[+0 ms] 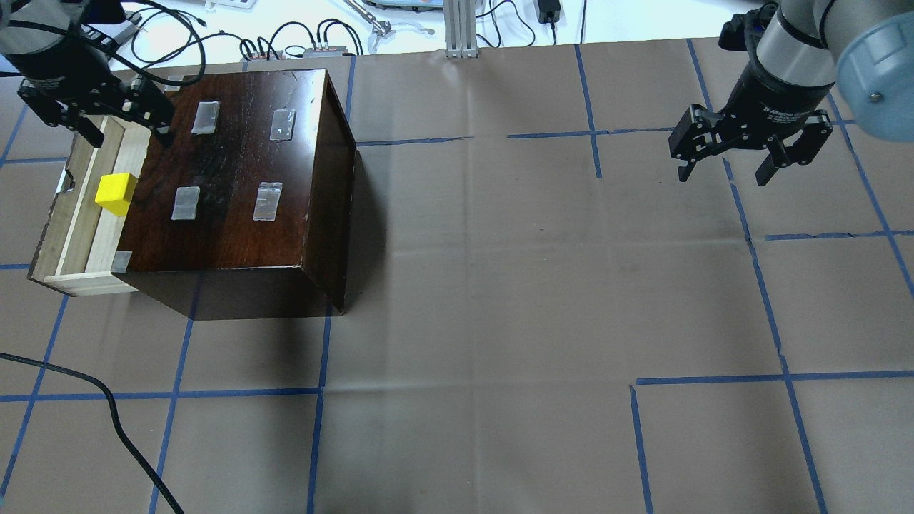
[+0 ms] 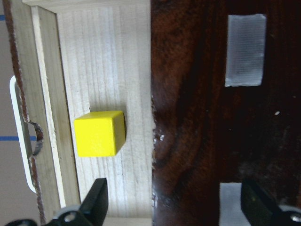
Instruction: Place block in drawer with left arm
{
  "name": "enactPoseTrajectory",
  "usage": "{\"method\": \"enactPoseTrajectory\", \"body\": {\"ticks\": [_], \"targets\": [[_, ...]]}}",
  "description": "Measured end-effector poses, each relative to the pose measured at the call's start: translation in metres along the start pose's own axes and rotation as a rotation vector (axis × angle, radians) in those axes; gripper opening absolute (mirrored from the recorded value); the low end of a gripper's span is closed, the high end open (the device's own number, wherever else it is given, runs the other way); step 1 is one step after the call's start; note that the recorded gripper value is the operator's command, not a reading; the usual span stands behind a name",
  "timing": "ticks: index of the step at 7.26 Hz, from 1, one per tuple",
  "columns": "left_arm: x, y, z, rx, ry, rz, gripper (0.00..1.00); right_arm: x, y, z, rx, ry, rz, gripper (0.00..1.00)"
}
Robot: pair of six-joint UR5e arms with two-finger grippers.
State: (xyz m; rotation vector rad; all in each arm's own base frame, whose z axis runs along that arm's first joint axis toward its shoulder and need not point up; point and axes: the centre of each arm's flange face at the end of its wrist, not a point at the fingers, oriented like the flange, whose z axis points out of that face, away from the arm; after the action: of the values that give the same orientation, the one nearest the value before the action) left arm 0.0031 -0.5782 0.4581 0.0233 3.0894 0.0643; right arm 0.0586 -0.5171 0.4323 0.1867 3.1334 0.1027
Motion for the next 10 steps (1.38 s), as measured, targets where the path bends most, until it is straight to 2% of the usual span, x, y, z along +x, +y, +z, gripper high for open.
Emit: {"method": "enactPoseTrajectory", "body": {"ticks": [3, 6, 10], "targets": [[0.092, 0.03, -0.007, -0.019, 0.078, 0.034, 0.99, 0.0, 0.0, 0.0, 0.0, 0.0, 0.0, 1.0], [0.107, 0.054, 0.002, -0.034, 0.089, 0.026, 0.99, 0.0, 0.0, 0.0, 0.0, 0.0, -0.001, 1.0], [0.108, 0.056, 0.005, -0.033, 0.091, 0.033, 0.99, 0.0, 0.0, 0.0, 0.0, 0.0, -0.001, 1.0]]}}
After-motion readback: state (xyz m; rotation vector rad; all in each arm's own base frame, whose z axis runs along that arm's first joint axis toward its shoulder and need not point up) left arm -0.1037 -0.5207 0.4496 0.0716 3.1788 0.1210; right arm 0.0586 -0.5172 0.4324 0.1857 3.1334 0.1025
